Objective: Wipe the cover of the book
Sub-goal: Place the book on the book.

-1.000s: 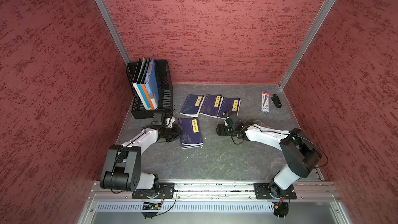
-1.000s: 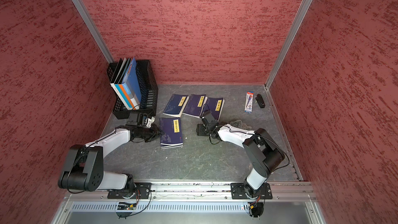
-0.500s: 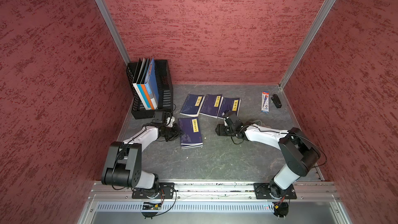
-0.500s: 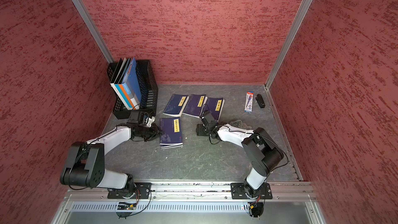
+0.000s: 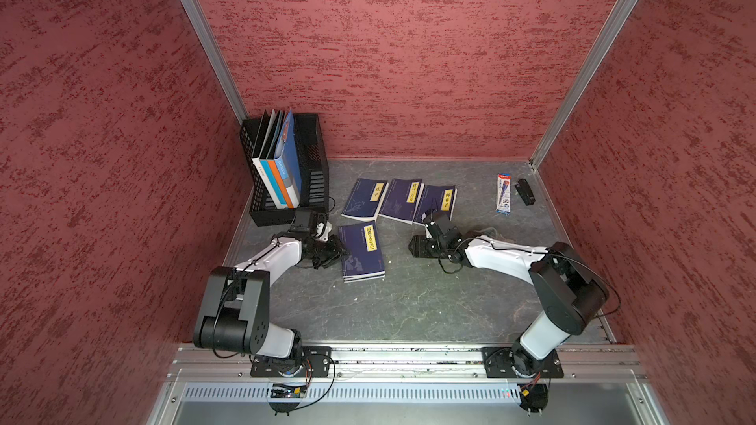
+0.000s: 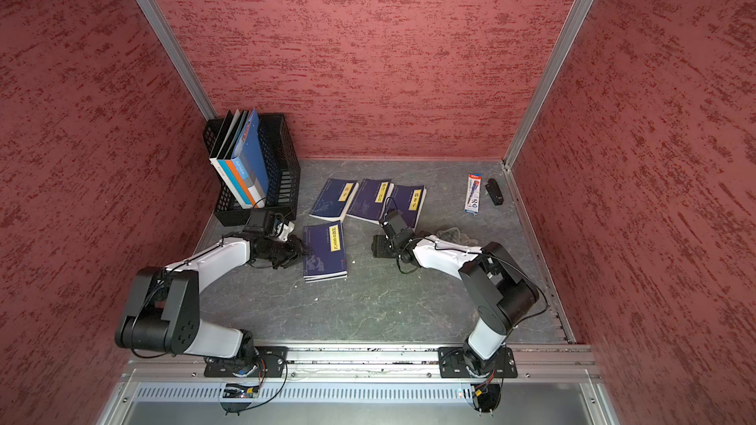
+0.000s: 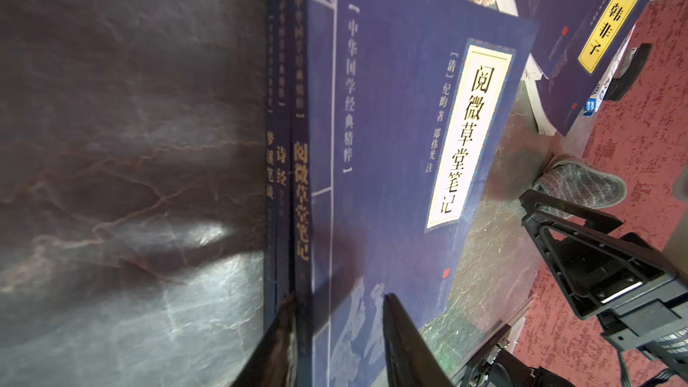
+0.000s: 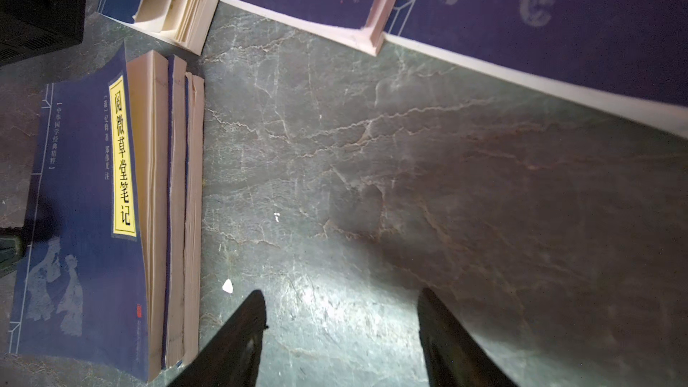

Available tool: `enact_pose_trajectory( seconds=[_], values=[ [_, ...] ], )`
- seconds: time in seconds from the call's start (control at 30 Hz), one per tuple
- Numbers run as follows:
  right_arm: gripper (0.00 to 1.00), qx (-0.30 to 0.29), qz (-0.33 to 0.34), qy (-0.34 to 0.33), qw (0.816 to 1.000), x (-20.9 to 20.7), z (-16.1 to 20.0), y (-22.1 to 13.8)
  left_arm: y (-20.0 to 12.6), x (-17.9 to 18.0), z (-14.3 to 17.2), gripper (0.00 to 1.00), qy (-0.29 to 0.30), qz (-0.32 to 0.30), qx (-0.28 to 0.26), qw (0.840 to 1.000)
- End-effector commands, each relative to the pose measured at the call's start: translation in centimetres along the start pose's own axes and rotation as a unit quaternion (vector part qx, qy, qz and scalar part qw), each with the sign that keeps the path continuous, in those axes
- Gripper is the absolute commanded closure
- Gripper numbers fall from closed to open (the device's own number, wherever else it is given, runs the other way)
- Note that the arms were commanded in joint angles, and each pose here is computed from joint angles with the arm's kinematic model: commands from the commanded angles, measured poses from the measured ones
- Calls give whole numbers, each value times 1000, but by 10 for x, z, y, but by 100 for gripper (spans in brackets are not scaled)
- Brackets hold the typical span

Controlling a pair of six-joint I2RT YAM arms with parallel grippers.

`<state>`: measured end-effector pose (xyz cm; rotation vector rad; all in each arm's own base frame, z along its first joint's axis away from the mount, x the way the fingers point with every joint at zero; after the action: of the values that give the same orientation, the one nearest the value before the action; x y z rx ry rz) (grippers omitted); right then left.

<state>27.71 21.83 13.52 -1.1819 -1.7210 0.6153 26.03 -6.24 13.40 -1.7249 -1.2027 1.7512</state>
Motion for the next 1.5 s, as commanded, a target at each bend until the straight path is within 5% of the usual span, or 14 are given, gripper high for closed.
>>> enact_pose_trajectory(
  seconds=[0.0, 0.67, 0.87, 1.1, 1.3, 1.47],
  values=[
    [35, -3, -11, -6, 1000, 3, -1, 1, -2, -4, -4, 58, 16, -4, -5, 1000],
    [35, -7, -11, -8, 1000, 4, -1, -3, 0, -9, -9, 50, 30, -35, 0, 999],
    [34, -23, -2, -15, 1000, 6, -8, -13, -10, -16, -8, 40, 44, -57, -20, 997],
    [34, -67, 35, -11, 997, -8, -43, -39, -24, -52, -13, 23, 106, -61, -47, 991],
    [33, -112, 61, 20, 992, -43, -82, -60, -24, -90, -25, 19, 151, -35, -71, 985],
    [43, -122, 96, 41, 987, -72, -107, -55, -12, -120, -36, 19, 183, -7, -83, 980]
  ],
)
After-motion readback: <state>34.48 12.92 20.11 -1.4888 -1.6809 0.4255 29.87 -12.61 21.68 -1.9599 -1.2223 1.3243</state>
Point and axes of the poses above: each gripper's point midway between its finger pads, its own y axis out along the fingers, its own x axis along the line the jaws close on, z = x × y, the point moved 10 cm from there along -y, back along the fingers, and after that the axes turned 3 degrees about y, right-handed, at the moved point
